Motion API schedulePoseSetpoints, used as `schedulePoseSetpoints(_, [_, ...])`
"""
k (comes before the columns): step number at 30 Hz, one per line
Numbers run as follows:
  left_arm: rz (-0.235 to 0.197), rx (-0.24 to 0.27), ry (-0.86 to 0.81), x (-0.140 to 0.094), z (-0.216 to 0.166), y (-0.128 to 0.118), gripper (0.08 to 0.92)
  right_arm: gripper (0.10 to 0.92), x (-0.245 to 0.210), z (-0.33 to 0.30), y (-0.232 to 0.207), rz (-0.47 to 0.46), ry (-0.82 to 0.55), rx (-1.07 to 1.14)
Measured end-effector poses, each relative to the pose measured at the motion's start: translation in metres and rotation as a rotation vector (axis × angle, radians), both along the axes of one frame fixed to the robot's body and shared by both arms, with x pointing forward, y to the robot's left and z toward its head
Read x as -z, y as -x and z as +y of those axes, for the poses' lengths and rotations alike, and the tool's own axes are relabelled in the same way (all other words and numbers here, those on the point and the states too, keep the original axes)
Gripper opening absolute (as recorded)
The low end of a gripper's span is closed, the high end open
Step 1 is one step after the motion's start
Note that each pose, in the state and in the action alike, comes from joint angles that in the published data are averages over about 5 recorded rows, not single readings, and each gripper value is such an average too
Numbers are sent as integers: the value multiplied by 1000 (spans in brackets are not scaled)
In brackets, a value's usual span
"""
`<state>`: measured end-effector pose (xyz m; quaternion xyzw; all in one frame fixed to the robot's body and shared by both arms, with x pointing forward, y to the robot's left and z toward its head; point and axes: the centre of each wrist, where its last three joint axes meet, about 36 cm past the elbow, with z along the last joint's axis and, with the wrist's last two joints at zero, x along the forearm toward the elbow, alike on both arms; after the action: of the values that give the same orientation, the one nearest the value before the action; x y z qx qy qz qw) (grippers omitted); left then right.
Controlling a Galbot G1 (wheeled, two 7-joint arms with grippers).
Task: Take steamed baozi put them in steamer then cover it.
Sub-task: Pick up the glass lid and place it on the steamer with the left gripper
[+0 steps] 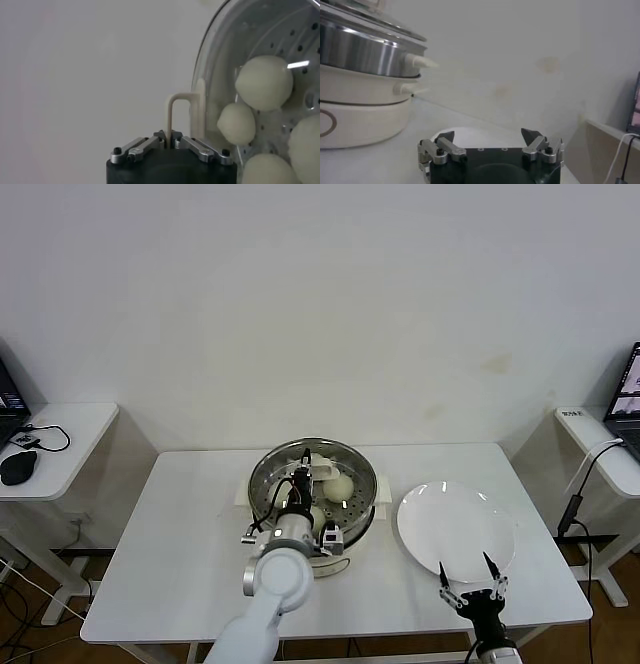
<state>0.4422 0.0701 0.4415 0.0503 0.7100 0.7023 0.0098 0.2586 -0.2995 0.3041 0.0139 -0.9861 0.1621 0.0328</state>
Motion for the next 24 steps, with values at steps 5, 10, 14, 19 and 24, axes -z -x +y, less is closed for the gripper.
schedulePoseSetpoints(5, [5,-5,1,2,-1,-4,140,823,0,-1,0,0,2,-3])
schedulePoseSetpoints(10, [15,-5,7,5,-3,-3,140,823,0,-1,0,1,4,-5])
schedulePoseSetpoints(14, [20,-7,10,7,-4,-2,140,823,1,-1,1,2,4,-7])
schedulePoseSetpoints(19, [18,-10,18,8,-4,-3,154,823,1,0,1,4,3,-13])
schedulePoseSetpoints(24, [8,-10,26,7,-1,-1,276,823,0,2,1,3,2,-18])
